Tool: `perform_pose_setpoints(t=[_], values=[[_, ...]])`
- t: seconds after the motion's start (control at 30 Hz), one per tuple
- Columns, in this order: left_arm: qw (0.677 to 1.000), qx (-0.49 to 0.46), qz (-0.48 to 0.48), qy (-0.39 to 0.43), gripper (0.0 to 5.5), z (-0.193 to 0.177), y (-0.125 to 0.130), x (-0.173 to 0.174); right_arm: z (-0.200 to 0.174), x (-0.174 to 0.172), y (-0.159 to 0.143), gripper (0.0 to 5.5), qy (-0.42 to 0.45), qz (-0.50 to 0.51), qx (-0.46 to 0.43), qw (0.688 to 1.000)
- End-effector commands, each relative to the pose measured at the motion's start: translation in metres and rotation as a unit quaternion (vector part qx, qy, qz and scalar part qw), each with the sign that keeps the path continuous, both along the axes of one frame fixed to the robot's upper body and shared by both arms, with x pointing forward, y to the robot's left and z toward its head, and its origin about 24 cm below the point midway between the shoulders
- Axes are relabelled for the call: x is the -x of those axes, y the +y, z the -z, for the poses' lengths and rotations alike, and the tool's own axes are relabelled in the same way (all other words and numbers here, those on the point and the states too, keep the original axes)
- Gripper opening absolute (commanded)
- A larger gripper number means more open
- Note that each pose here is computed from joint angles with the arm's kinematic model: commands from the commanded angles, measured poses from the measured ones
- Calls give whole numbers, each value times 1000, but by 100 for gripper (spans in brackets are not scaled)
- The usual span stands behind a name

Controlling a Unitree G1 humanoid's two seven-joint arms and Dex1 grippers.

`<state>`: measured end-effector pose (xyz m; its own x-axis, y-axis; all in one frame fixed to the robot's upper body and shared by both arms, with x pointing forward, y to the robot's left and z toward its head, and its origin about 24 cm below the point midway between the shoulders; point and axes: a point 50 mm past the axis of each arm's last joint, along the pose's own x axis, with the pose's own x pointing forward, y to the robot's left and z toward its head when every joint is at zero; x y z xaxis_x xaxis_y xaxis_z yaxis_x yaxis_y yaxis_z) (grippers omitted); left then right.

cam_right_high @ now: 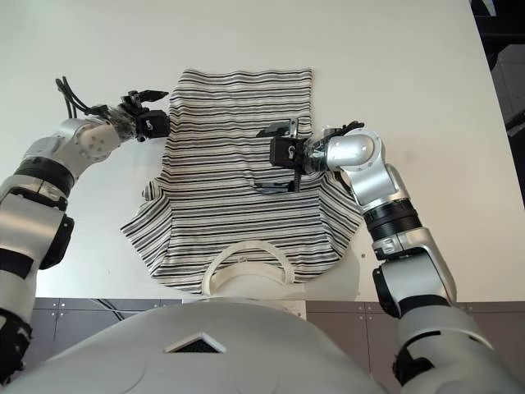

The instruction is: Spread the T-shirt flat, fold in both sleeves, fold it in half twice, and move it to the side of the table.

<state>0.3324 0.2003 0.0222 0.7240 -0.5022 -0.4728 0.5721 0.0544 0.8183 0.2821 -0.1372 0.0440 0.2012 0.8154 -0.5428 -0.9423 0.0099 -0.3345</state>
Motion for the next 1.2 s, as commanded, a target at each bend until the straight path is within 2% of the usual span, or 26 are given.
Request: perform_pose_setpoints(t=[0.03,0.2,0.3,0.37,0.47,0.53,0.63,0.73,0.87,0.93,1.03,1.1,1.2], values=[[999,-9,-31,10,230,9,6,3,-10,-6,0,525,-19,-26,18,999],[993,33,-110,-39,230,-3,14,-10,-15,-6,6,525,-26,-63,27,997],[980,107,-158,-48,230,-15,11,-19,-18,-6,7,525,-31,-72,25,997],[978,135,-155,-19,230,-11,1,-19,-19,-5,7,525,-34,-65,19,997],[982,121,-145,11,230,3,-2,-10,-18,-2,4,525,-36,-46,10,998],[982,143,-125,3,230,-1,-9,-11,-16,2,-3,525,-34,-30,9,999],[977,201,-59,-36,230,-18,-36,-12,-12,11,-18,525,-22,-10,21,999],[969,242,16,-57,230,-26,-65,6,-17,11,-31,525,-22,11,26,999],[977,209,40,-23,230,-3,-67,51,-45,-7,-31,525,-54,52,-24,997],[982,181,49,23,230,8,-66,75,-64,-20,-20,525,-75,68,-72,992],[978,182,70,76,230,4,-76,99,-81,-34,-4,525,-92,82,-113,986],[973,189,82,103,230,-1,-82,109,-79,-43,7,525,-95,89,-113,985],[966,208,91,126,230,-11,-89,113,-57,-54,26,525,-81,100,-88,988]])
